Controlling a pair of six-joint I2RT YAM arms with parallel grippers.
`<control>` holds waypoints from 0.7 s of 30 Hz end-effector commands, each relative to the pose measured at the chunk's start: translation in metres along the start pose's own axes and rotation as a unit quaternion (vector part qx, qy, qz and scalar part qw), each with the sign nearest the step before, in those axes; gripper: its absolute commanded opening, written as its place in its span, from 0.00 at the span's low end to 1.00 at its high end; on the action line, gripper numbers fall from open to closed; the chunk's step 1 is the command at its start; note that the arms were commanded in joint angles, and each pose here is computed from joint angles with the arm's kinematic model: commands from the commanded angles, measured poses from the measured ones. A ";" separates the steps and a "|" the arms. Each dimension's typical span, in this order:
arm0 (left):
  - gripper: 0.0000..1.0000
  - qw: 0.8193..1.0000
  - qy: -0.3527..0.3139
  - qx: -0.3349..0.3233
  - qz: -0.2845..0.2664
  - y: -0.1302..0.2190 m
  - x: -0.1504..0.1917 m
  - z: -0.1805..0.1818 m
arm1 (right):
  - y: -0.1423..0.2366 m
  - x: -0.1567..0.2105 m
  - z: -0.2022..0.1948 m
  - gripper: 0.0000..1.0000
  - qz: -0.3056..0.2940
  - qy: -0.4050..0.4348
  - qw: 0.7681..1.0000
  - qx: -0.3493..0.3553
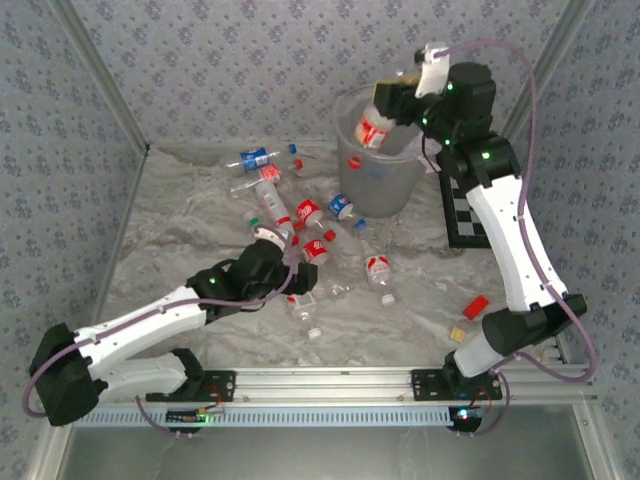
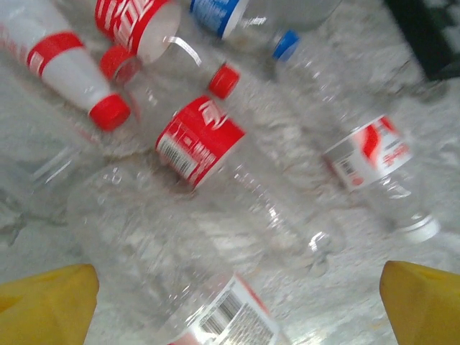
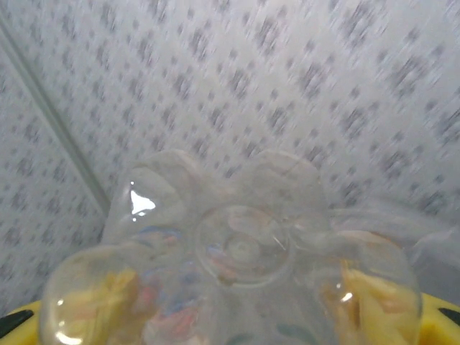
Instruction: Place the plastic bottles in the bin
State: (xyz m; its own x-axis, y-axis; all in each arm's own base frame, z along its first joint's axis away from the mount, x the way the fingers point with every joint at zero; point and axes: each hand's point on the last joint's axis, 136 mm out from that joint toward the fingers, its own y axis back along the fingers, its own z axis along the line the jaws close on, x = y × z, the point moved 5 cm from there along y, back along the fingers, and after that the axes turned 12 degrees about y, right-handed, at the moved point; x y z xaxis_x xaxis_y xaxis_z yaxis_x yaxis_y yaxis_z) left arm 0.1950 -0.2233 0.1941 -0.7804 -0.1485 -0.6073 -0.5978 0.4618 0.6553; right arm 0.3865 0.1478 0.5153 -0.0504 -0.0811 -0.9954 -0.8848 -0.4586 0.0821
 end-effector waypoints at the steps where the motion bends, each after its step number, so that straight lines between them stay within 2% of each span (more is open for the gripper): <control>1: 1.00 0.999 -0.002 -0.053 -0.002 0.001 0.003 0.004 | -0.011 -0.016 -0.008 0.29 -0.011 0.054 0.998 0.027; 5: 1.00 0.998 0.005 -0.062 -0.015 0.001 0.005 0.003 | -0.043 -0.002 -0.037 0.27 0.044 0.128 0.985 0.110; 7: 1.00 0.998 0.007 -0.063 -0.015 0.000 0.005 0.003 | -0.063 0.015 -0.049 0.26 0.081 0.140 0.980 0.119; 11: 1.00 0.998 0.011 -0.066 -0.012 0.003 0.007 0.004 | -0.094 0.049 -0.066 0.26 0.138 0.131 0.975 0.113; 16: 1.00 0.996 0.025 -0.076 -0.028 0.008 0.006 0.010 | -0.128 0.110 -0.074 0.26 0.222 0.141 0.958 0.110; 21: 1.00 0.995 0.030 -0.097 -0.023 0.010 0.011 0.020 | -0.148 0.175 -0.079 0.27 0.302 0.125 0.941 0.083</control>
State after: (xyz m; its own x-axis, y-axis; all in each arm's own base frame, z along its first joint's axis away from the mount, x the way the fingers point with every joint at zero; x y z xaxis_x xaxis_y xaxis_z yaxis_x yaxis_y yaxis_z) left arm 0.1864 -0.2103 0.1812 -0.7674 -0.1971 -0.6101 -0.6393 0.3079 0.7047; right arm 0.5473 0.1396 0.3491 -0.4213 -0.4728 -0.7739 -0.8304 -0.1421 0.5388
